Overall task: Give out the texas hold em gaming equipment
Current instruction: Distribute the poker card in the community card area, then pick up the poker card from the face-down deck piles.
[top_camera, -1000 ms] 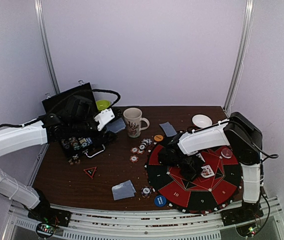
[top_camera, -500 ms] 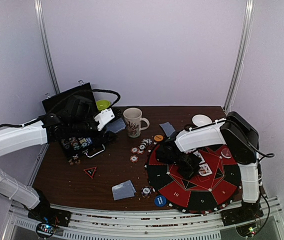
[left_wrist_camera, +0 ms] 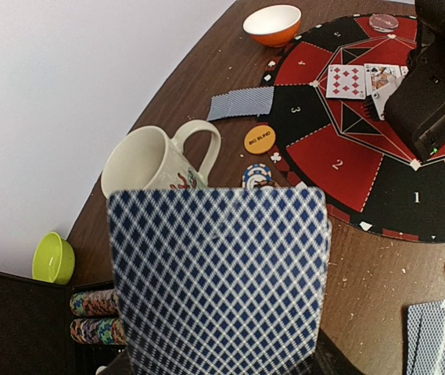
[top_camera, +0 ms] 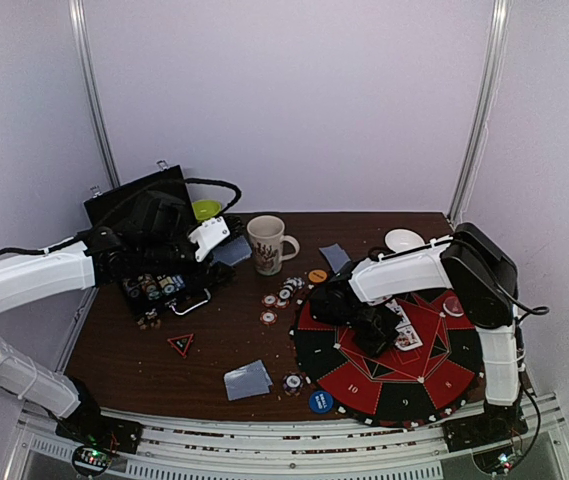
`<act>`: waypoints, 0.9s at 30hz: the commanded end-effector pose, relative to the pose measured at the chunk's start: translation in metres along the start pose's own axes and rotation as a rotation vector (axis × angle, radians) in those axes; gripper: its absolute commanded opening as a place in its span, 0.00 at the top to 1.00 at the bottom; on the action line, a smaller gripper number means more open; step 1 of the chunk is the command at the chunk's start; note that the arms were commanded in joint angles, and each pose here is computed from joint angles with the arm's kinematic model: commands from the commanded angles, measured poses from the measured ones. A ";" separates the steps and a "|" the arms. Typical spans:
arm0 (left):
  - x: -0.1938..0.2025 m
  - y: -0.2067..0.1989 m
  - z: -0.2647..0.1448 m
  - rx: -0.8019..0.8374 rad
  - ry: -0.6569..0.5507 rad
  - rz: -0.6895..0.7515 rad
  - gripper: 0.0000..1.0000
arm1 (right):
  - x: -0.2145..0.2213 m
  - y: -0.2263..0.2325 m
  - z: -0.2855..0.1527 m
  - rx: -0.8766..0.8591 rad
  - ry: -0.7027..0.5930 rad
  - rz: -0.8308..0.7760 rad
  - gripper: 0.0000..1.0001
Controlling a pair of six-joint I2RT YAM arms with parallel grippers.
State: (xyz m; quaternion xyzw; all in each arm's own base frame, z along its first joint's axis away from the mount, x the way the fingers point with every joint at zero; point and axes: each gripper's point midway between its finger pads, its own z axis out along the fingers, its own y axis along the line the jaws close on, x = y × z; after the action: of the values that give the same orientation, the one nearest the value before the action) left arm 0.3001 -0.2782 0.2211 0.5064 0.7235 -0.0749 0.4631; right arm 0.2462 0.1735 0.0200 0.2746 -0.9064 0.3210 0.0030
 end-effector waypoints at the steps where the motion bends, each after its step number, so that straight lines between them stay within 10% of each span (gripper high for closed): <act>1: -0.016 0.006 -0.007 -0.027 -0.066 0.010 0.48 | -0.008 0.010 0.005 -0.033 -0.009 0.030 0.92; 19: -0.016 0.006 -0.008 -0.030 -0.068 0.012 0.48 | -0.038 0.028 -0.064 -0.337 -0.140 0.084 0.61; 27: -0.017 0.004 -0.008 -0.020 -0.074 0.013 0.48 | -0.094 0.001 -0.282 -1.029 -0.826 0.125 0.40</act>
State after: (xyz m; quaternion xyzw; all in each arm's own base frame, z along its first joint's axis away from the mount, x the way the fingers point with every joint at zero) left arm 0.3001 -0.2782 0.2211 0.5065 0.7235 -0.0751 0.4631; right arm 0.2716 0.2994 0.0965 0.2544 -0.9617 0.0001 -0.1021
